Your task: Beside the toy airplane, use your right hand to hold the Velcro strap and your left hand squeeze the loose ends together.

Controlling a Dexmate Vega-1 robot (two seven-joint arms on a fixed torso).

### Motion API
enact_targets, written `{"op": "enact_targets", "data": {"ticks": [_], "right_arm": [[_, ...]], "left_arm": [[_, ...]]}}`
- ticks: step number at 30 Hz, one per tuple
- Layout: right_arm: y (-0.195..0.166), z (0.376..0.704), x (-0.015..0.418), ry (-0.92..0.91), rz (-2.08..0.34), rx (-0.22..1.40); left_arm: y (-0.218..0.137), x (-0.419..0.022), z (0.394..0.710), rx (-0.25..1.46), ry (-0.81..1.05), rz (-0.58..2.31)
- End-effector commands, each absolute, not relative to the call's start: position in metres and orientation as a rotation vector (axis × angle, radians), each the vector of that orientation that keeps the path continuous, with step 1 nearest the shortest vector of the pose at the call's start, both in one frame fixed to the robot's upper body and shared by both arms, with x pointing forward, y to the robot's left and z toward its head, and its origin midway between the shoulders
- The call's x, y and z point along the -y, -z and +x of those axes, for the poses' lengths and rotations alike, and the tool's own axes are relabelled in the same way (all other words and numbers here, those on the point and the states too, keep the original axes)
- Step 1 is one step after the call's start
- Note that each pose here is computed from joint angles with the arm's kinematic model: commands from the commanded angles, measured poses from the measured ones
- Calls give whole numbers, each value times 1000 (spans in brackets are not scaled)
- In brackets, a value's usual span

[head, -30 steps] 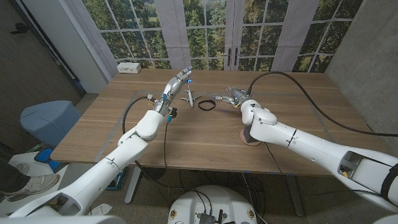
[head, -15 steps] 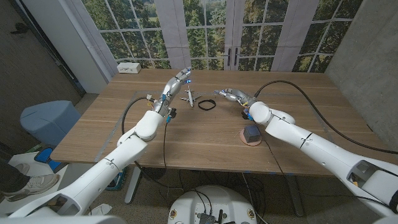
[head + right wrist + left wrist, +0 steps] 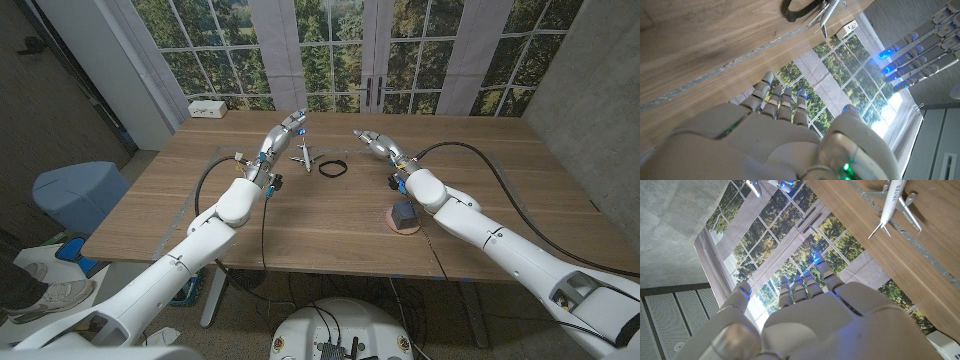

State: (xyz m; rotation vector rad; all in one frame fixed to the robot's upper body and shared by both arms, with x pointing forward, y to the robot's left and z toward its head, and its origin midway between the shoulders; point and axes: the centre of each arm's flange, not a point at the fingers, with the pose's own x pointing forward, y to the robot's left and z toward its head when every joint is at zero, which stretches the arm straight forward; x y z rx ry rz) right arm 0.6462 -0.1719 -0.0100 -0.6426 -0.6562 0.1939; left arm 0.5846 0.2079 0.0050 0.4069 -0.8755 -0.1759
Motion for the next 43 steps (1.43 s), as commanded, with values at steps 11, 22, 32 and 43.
{"op": "enact_targets", "data": {"ticks": [11, 22, 32, 43], "right_arm": [[13, 647, 192, -157, -380, 802], [14, 644, 206, -116, -318, 830], [15, 638, 230, -69, -213, 860], [23, 649, 251, -2, -63, 893]], "left_arm": [[2, -219, 602, 829, 200, 315], [11, -225, 611, 792, 228, 234], [27, -231, 620, 749, 239, 127], [61, -249, 634, 635, 166, 4]]}}
